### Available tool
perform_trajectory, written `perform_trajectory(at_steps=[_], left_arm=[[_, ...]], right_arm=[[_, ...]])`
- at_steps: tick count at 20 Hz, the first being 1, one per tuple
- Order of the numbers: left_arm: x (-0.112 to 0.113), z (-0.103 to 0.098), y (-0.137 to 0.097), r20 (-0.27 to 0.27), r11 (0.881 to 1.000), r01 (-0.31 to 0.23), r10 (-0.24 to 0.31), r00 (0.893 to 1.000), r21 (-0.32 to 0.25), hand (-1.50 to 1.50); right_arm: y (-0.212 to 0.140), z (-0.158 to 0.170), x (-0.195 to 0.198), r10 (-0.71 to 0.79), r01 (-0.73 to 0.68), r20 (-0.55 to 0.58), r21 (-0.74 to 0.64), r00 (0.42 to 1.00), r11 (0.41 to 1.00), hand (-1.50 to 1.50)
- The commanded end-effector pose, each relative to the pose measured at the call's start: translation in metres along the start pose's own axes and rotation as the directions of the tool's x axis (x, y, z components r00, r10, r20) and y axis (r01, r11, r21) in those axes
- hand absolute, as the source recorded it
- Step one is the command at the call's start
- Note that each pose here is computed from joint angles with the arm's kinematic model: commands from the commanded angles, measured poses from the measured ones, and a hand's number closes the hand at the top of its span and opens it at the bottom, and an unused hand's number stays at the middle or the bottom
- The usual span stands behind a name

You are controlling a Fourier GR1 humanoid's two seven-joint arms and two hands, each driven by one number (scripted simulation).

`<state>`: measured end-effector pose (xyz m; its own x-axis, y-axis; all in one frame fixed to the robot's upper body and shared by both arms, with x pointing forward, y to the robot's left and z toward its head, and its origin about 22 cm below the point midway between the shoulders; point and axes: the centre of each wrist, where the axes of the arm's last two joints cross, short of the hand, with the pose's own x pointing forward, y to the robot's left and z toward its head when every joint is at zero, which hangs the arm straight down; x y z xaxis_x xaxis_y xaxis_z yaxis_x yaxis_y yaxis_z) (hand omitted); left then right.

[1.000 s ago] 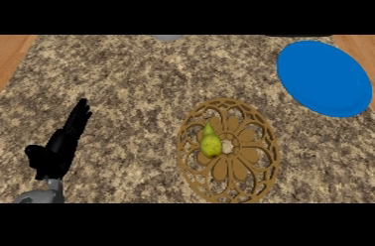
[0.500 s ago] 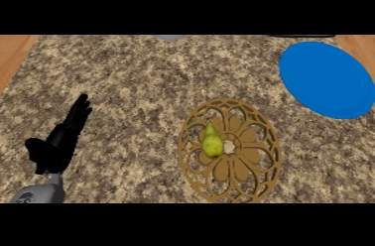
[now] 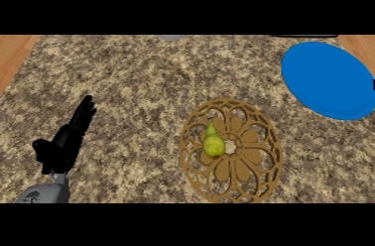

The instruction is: Pick the cupcake from the placemat and place it in the plate

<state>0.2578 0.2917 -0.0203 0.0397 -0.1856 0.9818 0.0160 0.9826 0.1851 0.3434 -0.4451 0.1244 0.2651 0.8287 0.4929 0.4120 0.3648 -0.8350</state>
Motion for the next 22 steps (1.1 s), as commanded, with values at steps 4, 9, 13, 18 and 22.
perform_trajectory(at_steps=[4, 9, 13, 18, 22], left_arm=[[0.001, 0.004, 0.007, 0.014, 1.000, 0.000, 0.000, 1.000, -0.028, 0.00], [0.007, -0.010, 0.001, 0.015, 1.000, 0.009, -0.009, 1.000, -0.020, 0.00], [-0.012, 0.003, -0.003, 0.028, 0.999, 0.002, -0.001, 1.000, -0.032, 0.00], [0.000, -0.006, -0.009, 0.028, 0.999, 0.002, -0.001, 1.000, -0.039, 0.00], [0.000, -0.004, 0.009, 0.007, 1.000, 0.015, -0.015, 1.000, -0.017, 0.00]], right_arm=[[0.050, -0.020, 0.022, -0.005, 0.006, -0.012, 0.045, 1.000, 0.999, 1.50], [0.067, -0.023, 0.033, -0.218, 0.209, -0.149, -0.075, 0.964, 0.975, 1.50], [0.071, -0.025, 0.025, -0.172, 0.160, -0.219, -0.072, 0.960, 0.985, -1.50], [0.068, -0.027, 0.020, -0.279, 0.266, -0.259, -0.088, 0.924, 0.960, -1.50], [0.065, -0.032, 0.032, -0.462, 0.404, -0.212, -0.263, 0.861, 0.876, -1.50]])
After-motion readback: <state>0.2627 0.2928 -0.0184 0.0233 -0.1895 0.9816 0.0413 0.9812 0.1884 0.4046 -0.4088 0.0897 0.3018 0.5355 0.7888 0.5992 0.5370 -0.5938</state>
